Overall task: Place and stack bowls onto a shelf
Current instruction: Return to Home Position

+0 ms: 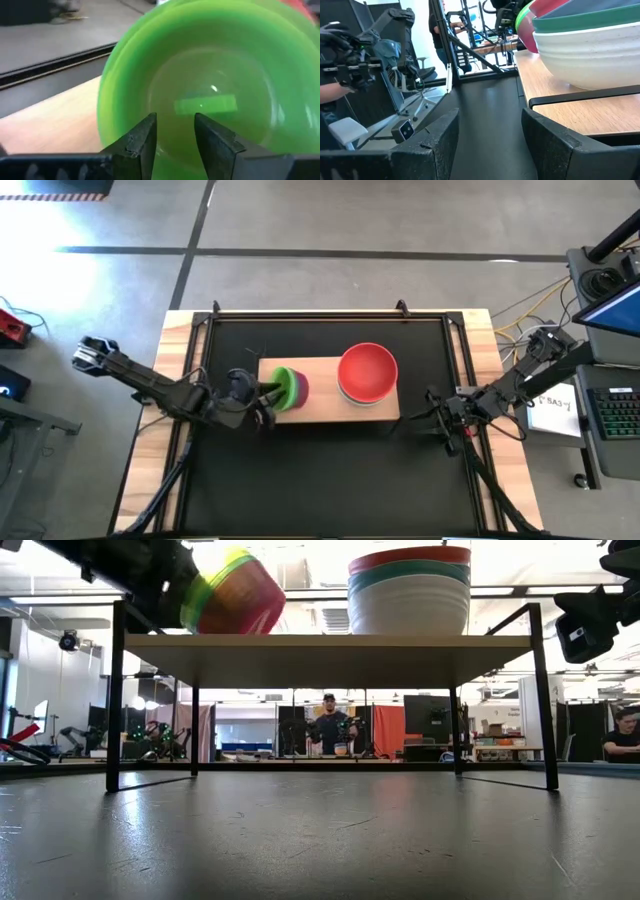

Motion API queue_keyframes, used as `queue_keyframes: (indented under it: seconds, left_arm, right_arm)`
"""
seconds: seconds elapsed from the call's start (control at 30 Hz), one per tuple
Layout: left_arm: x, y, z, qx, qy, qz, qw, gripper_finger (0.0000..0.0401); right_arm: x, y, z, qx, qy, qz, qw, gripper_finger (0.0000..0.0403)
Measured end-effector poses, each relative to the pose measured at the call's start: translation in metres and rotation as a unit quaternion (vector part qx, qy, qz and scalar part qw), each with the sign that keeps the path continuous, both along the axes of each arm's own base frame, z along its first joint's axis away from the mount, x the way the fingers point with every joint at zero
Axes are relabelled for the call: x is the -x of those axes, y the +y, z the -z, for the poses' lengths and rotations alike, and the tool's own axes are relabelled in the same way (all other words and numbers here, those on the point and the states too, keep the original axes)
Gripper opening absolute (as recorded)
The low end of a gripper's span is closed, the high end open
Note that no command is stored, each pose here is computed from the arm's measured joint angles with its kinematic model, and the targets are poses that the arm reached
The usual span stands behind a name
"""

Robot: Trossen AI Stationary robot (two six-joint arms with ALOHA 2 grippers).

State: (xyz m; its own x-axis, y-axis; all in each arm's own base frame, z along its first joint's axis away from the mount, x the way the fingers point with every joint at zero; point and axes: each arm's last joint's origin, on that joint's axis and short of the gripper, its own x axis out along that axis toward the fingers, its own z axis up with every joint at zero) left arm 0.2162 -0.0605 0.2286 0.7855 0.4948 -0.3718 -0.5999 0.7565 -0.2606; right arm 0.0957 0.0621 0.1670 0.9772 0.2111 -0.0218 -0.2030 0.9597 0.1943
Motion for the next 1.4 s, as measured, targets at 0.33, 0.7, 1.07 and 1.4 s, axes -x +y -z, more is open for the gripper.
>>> queue_keyframes:
  seconds: [0.33,0.7,1.07,1.4]
  left_arm:
    - [-0.003,-0.009,-0.001,-0.039,-0.001,0.125,0.991,0.0117]
    - [-0.019,-0.014,-0.040,-0.081,0.021,0.112,0.990,0.0117]
    - [-0.039,-0.016,-0.060,-0.095,0.045,0.100,0.989,0.0117]
    - [-0.048,0.001,-0.063,-0.079,0.043,0.081,0.993,0.0116]
  right_arm:
    - [0.000,0.000,0.001,0.002,0.002,0.000,1.000,0.0203]
    - [0.000,0.000,0.001,0.002,0.004,0.000,1.000,0.0203]
    - [0.000,0.000,0.001,0.002,0.004,0.000,1.000,0.0203]
    - [0.000,0.000,0.001,0.002,0.004,0.000,1.000,0.0203]
